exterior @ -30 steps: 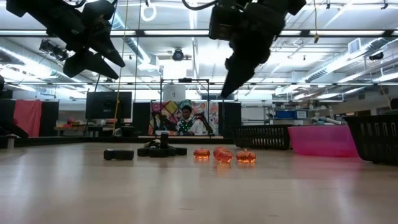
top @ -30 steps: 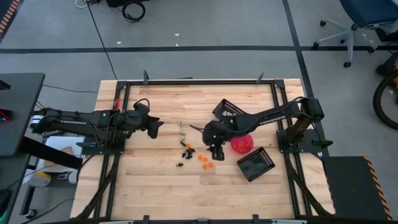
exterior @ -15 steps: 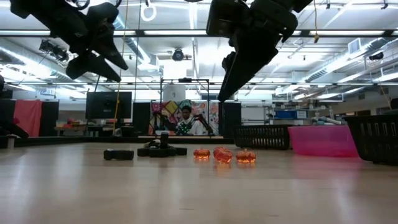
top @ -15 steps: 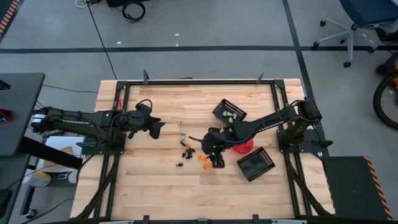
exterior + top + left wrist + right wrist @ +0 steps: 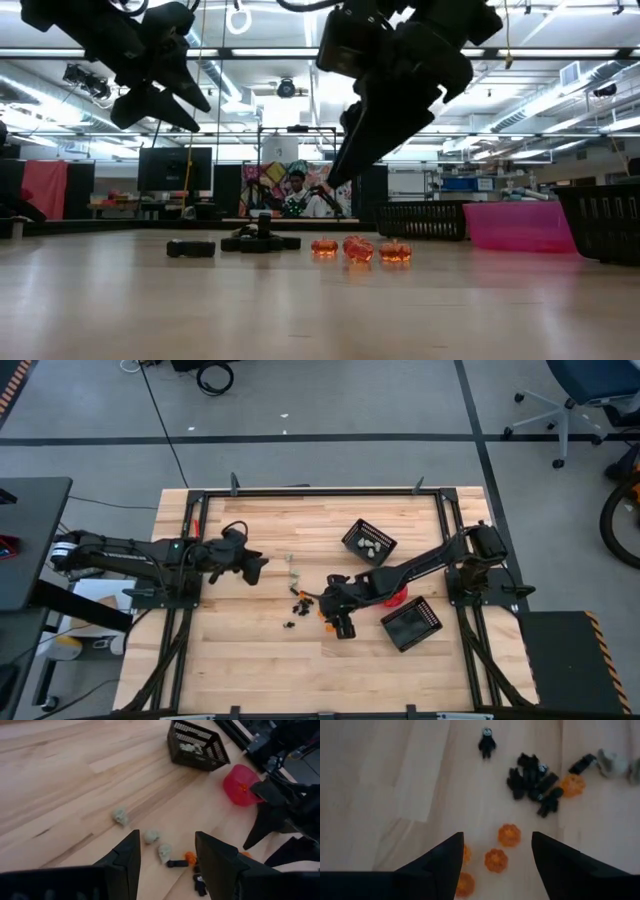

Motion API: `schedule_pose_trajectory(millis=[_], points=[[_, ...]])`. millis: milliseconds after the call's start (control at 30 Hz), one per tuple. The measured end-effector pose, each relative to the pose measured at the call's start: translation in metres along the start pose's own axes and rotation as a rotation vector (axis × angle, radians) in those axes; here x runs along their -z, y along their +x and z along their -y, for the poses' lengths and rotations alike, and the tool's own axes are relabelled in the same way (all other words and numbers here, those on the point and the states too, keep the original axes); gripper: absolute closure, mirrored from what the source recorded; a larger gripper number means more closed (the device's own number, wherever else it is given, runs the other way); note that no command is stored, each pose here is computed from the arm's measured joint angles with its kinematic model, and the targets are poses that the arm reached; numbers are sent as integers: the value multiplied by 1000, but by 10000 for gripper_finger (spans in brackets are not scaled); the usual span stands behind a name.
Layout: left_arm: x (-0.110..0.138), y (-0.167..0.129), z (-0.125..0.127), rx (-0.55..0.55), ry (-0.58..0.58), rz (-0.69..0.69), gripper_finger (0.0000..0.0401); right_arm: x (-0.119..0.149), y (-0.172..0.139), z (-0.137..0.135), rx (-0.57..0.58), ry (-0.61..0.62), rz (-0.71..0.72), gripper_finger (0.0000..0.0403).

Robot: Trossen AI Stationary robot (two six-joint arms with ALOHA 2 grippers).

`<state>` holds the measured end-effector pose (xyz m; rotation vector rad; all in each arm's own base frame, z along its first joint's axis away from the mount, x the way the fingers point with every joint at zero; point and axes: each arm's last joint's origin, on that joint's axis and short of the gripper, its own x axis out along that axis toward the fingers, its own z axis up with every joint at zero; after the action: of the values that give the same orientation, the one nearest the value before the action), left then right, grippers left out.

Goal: Sort Halloween decoration
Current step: Put the orange pumpkin toy into the red bowl

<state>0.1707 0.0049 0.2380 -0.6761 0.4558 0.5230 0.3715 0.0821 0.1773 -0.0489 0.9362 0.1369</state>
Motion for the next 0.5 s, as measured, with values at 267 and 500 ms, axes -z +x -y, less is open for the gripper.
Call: schedule_pose_trajectory(millis=[267, 500], points=[[2, 1, 1, 2, 11, -11, 239, 1, 19, 1, 51, -27, 30, 186], [3, 4, 2, -1, 14, -28, 239, 10, 46, 1, 88, 5, 18, 190]])
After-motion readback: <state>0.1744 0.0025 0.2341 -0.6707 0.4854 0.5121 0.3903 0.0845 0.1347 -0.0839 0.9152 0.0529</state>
